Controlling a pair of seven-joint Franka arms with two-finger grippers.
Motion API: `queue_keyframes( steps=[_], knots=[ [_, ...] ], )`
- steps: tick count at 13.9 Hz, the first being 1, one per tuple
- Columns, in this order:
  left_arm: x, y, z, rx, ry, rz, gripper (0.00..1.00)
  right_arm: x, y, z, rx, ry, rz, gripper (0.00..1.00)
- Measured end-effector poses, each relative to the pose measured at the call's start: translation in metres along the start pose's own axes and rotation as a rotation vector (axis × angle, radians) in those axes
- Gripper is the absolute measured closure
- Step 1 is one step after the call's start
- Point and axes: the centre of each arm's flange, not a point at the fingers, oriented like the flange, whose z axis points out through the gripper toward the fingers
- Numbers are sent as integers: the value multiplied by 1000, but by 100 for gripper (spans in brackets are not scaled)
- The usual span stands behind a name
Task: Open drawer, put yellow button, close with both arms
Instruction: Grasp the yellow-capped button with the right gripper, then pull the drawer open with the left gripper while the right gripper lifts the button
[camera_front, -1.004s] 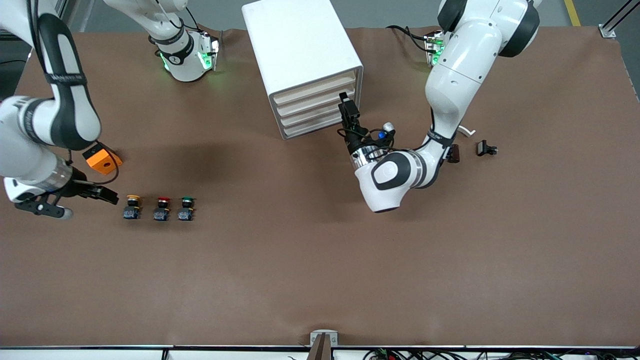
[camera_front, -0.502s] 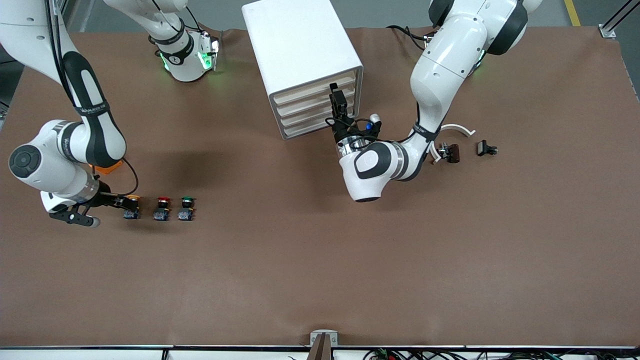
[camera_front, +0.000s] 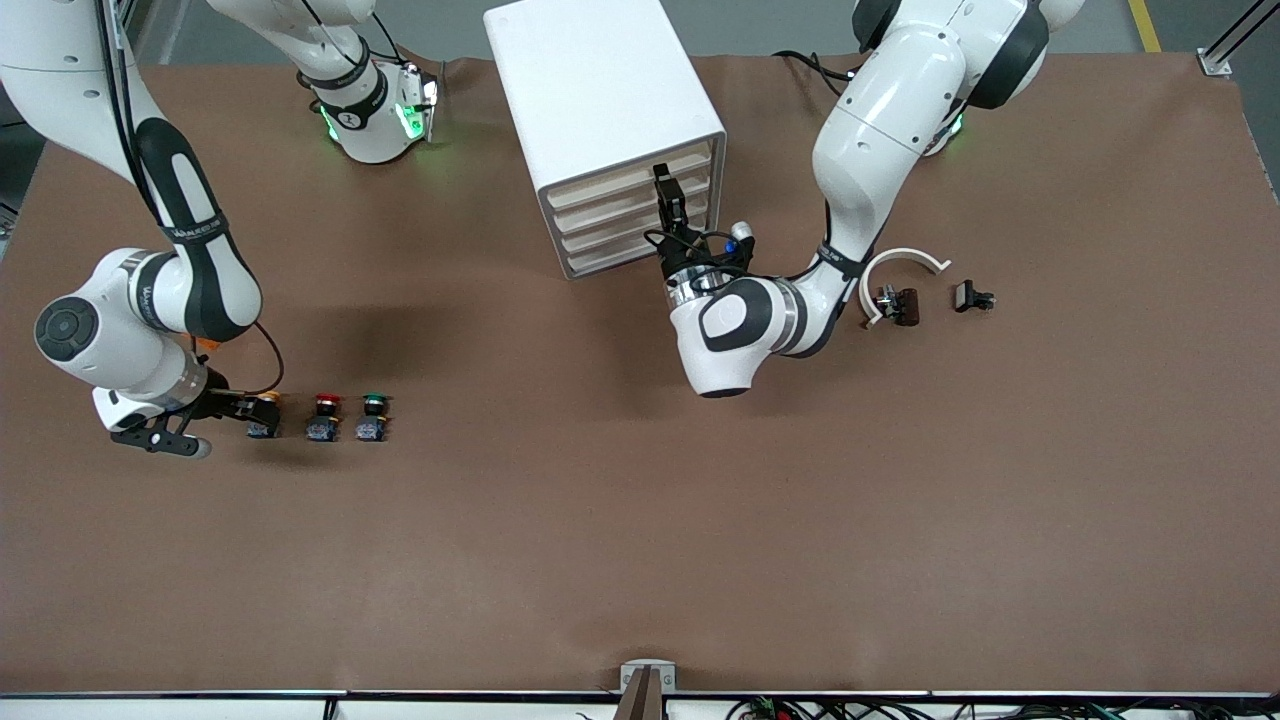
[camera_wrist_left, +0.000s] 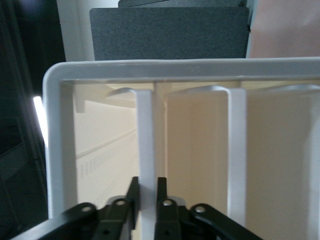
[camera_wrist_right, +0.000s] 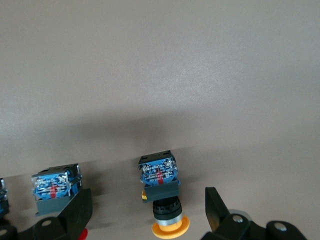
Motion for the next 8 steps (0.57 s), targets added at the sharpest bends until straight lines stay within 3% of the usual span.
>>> queue_keyframes(
  steps=[8],
  knots=[
    [1, 0, -2, 0, -4, -5, 86, -4, 8, 38, -1, -23, -79, 0]
  ],
)
